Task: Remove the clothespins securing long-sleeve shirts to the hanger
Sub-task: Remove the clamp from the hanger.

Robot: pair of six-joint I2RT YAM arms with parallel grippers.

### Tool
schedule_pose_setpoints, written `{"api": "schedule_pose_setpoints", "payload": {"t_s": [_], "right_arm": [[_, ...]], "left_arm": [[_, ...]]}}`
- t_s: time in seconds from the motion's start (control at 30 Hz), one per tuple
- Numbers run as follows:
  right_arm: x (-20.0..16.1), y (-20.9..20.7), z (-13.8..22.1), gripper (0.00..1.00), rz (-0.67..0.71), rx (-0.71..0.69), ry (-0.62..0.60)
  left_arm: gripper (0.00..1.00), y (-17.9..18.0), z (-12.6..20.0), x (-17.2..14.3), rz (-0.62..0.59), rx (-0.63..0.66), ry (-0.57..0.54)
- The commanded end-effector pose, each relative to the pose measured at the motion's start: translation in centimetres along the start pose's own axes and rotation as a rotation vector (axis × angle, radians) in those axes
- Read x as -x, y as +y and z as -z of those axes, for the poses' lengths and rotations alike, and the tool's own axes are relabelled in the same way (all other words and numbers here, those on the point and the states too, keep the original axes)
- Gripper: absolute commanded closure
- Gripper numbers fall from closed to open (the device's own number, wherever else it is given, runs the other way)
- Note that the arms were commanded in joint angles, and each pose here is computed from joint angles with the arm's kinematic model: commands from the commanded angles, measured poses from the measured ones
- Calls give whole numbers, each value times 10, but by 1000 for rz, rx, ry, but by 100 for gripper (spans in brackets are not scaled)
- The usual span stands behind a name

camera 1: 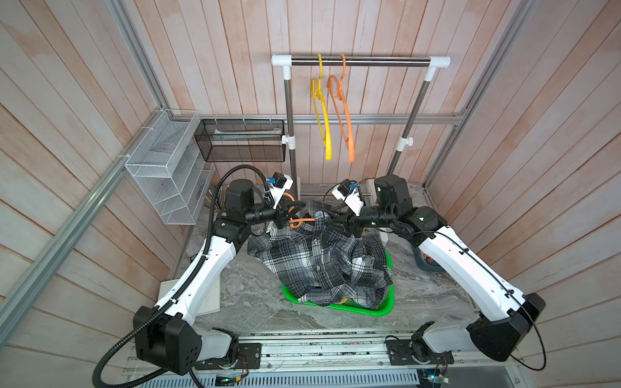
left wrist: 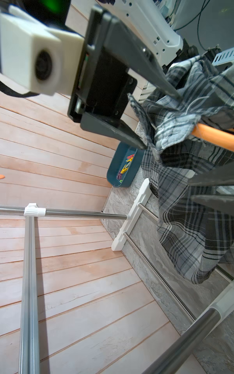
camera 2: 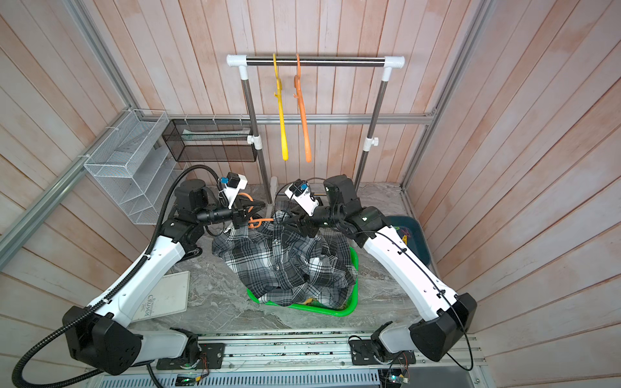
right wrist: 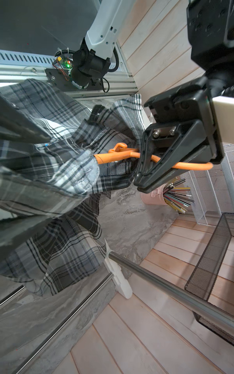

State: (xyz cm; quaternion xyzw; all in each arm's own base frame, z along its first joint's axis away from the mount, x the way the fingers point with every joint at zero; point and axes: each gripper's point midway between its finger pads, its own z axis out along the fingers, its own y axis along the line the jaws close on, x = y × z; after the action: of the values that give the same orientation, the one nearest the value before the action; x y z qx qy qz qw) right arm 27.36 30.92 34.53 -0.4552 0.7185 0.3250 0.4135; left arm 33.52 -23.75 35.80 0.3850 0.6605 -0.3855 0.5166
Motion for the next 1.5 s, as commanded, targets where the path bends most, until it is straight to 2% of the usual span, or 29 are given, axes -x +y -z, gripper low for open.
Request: {"api": "schedule_pose_setpoints", "payload": {"t_s": [0.0,0.17,0.23,0.3,0.37,0.43,0.53,0.6,0.77,0.93,1.13,1.47], "right_arm": [[-7,-5,-11,49,1,-40,33],[-15,-8,-16,86,1,-54,51],[-17,-10,-14,97,7,-73,50],[-20,-12,-11,100,17,-97,44],[-23,-12,-6,100,24,-112,37],[-25,-10,-2,100,23,-116,31],[-28,-11,4,100,7,-119,17],[-28,-11,10,100,-9,-108,-4],[-26,-11,24,100,-34,-70,-50],[-21,-11,36,100,-35,-43,-79],[-18,-7,38,100,-27,-7,-84],[-14,-5,34,100,-25,32,-75]], "left_arm": [[100,-5,4,14,-37,-13,-40],[100,-8,7,22,-54,-14,-61],[99,-11,10,28,-60,-12,-75],[75,-8,15,35,-58,18,-97],[60,-8,23,44,-58,29,-126],[40,-9,37,52,-57,25,-165],[27,-9,62,60,-52,11,-235],[22,-12,77,58,-80,-10,-272],[20,-10,94,26,-166,-55,-263],[25,-5,99,-2,-223,-77,-278],[29,-12,100,-16,-302,-160,-294],[29,-19,96,-24,-406,-172,-322]]}}
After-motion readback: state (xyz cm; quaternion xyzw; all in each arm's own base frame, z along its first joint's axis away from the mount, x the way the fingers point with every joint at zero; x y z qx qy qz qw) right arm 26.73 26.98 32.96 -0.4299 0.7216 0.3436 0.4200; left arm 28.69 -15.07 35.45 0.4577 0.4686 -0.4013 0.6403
